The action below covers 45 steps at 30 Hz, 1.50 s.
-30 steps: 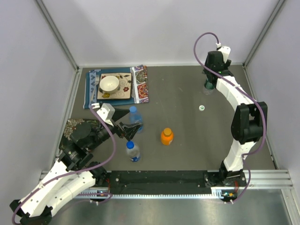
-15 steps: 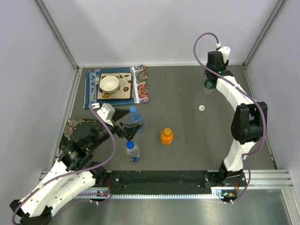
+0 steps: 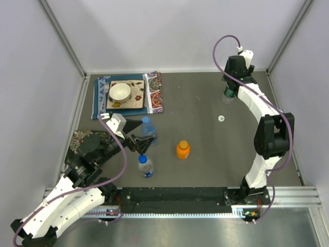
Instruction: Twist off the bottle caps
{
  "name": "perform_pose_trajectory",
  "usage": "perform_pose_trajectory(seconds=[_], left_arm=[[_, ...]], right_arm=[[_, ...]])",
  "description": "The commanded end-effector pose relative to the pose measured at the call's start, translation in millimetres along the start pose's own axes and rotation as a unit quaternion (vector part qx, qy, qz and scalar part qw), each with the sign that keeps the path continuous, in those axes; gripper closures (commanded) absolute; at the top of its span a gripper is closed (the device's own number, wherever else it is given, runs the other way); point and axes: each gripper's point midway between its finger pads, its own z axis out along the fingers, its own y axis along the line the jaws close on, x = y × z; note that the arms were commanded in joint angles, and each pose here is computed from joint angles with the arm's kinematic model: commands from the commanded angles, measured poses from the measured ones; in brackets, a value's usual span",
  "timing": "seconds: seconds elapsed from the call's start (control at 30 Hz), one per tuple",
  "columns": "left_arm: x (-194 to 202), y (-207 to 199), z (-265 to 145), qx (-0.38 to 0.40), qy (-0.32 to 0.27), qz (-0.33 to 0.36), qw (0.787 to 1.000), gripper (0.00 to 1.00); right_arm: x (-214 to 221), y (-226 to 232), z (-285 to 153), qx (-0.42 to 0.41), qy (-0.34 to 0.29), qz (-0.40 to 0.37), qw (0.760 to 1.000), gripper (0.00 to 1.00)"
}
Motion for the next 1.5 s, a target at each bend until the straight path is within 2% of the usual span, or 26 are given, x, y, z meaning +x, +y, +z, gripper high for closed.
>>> perform_pose_trajectory(seconds=[0.0, 0.73, 0.83, 1.07, 1.47], left_arm=[[-7.9, -4.5, 1.3, 0.012, -0.019, 0.0, 1.0, 0.01], [-5.0, -5.6, 2.8, 0.016, -0.015, -0.004, 1.0, 0.02], [-5.0, -5.9, 2.6, 0.017, -0.015, -0.004, 1.0, 0.02], [-5.0, -5.9, 2.6, 0.017, -0.015, -0.004, 1.0, 0.02], [-5.0, -6.0, 2.1, 0.017, -0.016, -0.004, 1.0, 0.02]], right_arm=[[-37.7, -0.1, -22.8, -0.006, -0.041, 0.017, 0.999, 0.28], [-39.2, 2.0, -21.5, -0.01, -0.041, 0.018, 0.999, 0.25], [-37.5, 3.6, -21.3, -0.013, -0.039, 0.019, 0.999, 0.28], [-34.9, 4.6, -20.6, -0.016, -0.036, 0.016, 0.999, 0.43], [-34.6, 5.0, -20.1, -0.016, -0.036, 0.015, 0.999, 0.48]])
